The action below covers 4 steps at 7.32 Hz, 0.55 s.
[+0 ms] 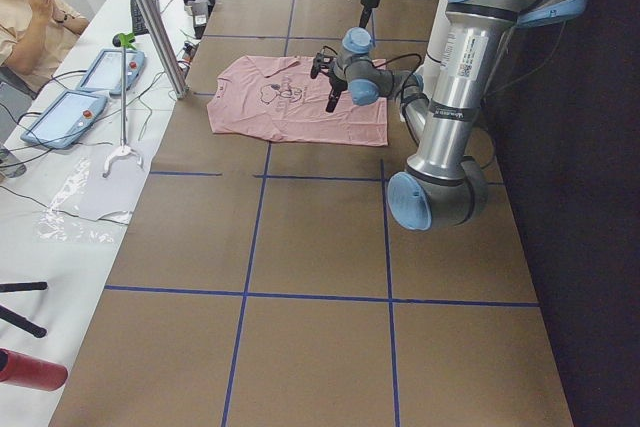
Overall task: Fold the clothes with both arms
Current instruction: 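Lower both grippers to the shirt hem nearest the robot, then grasp the hem corners with both grippers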
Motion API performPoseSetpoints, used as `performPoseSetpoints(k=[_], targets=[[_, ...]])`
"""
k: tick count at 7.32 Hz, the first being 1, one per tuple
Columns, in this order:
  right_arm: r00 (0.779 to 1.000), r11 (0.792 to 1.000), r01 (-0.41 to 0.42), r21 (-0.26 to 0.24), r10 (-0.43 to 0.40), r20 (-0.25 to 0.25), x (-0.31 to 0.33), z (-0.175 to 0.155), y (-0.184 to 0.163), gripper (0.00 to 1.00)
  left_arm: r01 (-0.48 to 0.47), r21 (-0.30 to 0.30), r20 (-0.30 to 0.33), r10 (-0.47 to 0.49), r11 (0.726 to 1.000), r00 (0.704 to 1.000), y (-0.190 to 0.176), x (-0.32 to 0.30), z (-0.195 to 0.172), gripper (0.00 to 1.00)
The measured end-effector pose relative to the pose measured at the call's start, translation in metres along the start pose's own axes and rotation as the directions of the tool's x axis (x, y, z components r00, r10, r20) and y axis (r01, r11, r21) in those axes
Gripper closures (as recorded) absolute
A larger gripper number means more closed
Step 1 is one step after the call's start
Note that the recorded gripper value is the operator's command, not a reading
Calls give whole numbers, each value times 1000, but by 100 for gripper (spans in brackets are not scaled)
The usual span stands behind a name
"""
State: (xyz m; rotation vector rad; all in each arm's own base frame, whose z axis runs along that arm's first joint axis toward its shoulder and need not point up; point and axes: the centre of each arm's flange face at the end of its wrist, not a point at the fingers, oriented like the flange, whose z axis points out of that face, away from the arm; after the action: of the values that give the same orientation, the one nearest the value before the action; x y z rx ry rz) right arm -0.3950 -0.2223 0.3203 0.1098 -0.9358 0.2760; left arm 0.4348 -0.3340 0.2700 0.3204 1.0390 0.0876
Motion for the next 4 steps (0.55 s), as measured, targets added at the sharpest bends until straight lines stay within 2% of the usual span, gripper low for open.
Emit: performPoseSetpoints(k=[2,4], targets=[[1000,1000,9,9,-8,-16,5,8,29,12,92,-53,70,-88,994,994,64,-18,21,28],[1000,1000,12,10,-12,-19,6,9,34,12,143,-85,118,-133,986,984,113,-21,40,29]])
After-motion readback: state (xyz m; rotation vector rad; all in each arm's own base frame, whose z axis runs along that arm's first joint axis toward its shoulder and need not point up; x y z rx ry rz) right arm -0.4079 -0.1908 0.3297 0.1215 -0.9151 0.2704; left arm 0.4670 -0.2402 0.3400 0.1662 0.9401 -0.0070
